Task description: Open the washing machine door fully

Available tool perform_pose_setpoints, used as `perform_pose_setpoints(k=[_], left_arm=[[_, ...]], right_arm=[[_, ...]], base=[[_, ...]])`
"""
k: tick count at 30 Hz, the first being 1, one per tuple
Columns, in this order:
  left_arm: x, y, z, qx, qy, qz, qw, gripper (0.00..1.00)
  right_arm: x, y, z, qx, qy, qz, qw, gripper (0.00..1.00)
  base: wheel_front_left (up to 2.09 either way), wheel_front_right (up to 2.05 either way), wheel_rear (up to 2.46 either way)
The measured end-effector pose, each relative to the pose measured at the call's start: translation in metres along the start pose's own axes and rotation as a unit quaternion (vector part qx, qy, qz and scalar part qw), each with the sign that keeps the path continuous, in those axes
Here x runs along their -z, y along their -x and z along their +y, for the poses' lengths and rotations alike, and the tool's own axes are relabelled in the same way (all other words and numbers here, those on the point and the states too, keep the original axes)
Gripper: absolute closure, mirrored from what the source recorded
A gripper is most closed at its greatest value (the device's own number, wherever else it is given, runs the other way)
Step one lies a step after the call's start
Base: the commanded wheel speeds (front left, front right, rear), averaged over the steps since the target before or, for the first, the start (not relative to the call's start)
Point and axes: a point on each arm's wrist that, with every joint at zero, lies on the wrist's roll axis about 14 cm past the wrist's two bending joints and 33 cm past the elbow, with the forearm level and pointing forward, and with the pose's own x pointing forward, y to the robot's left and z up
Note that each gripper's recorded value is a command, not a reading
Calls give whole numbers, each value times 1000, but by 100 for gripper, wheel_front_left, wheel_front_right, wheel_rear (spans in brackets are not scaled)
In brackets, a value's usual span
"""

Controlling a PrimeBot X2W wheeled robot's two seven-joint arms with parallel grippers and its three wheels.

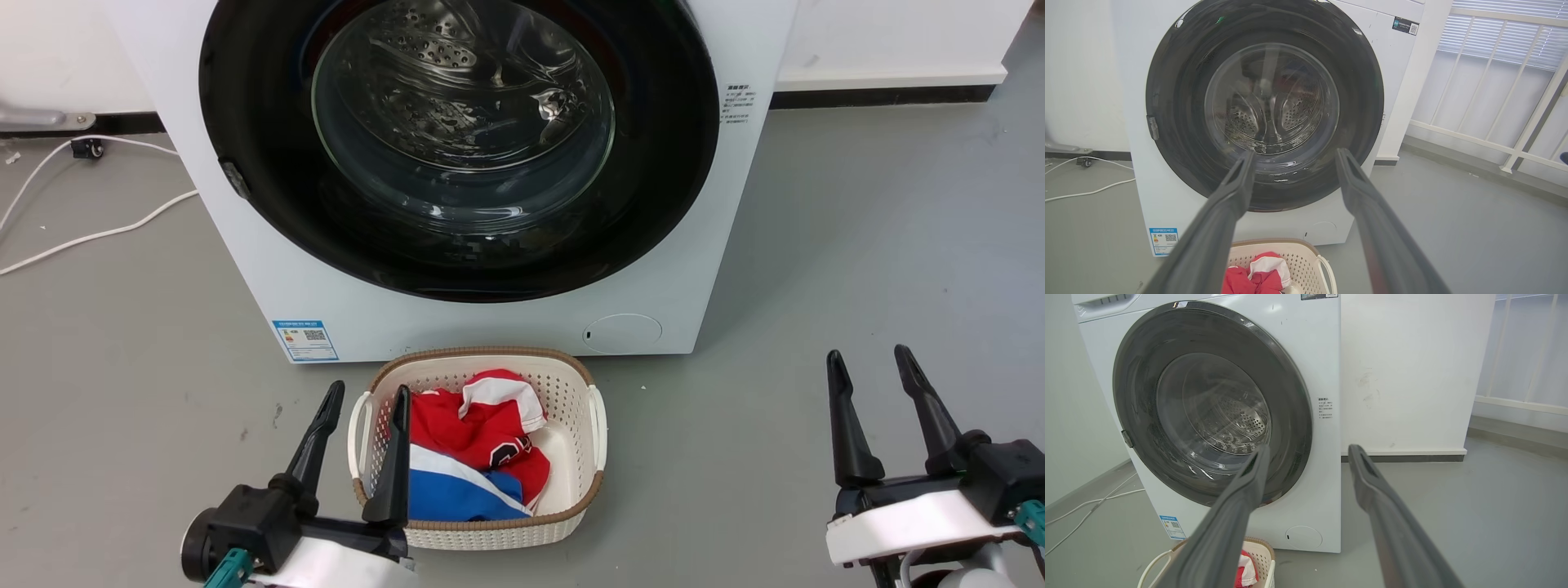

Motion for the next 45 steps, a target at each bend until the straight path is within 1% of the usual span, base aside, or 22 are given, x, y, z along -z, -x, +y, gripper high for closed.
perform_pose_setpoints(k=[6, 15, 24, 39, 40, 41, 42, 45], left_arm=[[7, 3, 6, -3, -16, 8, 1000, 0], [25, 8, 8, 3, -39, 33, 999, 0], [27, 10, 11, -1, -38, 36, 999, 0], [29, 10, 15, -8, -29, 39, 999, 0], [29, 10, 15, -8, -29, 39, 999, 0], [29, 10, 16, -9, -29, 39, 999, 0], [30, 10, 16, -10, -28, 40, 999, 0], [31, 10, 20, -16, -26, 42, 999, 0]], right_arm=[[8, 3, -3, 6, -12, 8, 1000, 0], [13, 2, 0, -1, 8, 13, 1000, 0], [15, 1, 3, -6, 11, 14, 1000, 0], [14, -5, 8, -12, 0, 11, 1000, 0], [15, -6, 7, -11, -6, 11, 1000, 37], [15, -8, 6, -9, -9, 11, 1000, 82], [16, -9, 5, -8, -10, 11, 1000, 100], [18, -16, -2, 5, -25, 10, 1000, 100]], base=[[0, 0, 0], [0, 0, 0], [0, 0, 0], [0, 0, 0], [0, 0, 0], [0, 0, 0], [0, 0, 0], [0, 0, 0]])
